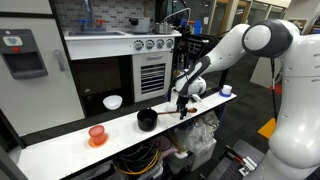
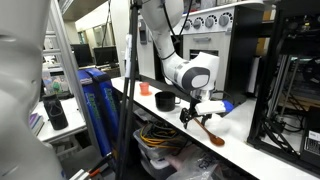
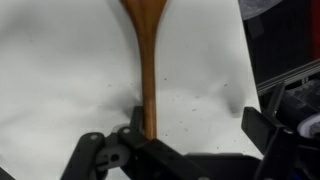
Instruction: Use the wooden spoon to mix the contents of the black cup then place the spoon on the counter
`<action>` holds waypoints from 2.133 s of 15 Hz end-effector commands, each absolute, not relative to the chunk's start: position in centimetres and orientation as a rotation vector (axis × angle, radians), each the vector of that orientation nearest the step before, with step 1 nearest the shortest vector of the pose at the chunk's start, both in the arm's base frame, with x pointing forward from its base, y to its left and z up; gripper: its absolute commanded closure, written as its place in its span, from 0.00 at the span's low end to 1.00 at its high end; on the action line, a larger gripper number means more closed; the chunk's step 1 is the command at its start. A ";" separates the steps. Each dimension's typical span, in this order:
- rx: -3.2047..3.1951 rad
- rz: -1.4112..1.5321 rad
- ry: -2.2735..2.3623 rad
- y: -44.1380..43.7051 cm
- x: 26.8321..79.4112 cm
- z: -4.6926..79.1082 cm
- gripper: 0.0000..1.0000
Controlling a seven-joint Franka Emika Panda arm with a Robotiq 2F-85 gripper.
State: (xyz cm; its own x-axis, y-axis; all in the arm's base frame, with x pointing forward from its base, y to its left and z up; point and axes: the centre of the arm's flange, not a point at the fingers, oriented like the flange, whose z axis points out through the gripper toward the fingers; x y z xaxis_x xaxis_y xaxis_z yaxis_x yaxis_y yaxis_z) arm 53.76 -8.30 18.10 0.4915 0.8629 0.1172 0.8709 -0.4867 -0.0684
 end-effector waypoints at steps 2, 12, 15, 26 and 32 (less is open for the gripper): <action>-2.561 -0.116 -1.562 -7.0 52.1 19.1 0.00; -2.535 -0.181 -1.672 -4.7 52.6 20.3 0.00; -2.520 -0.212 -1.717 -3.9 52.6 20.1 0.00; -2.503 -0.271 -1.833 -3.7 52.5 19.5 0.00; -2.572 -0.277 -1.792 -5.3 53.6 19.2 0.00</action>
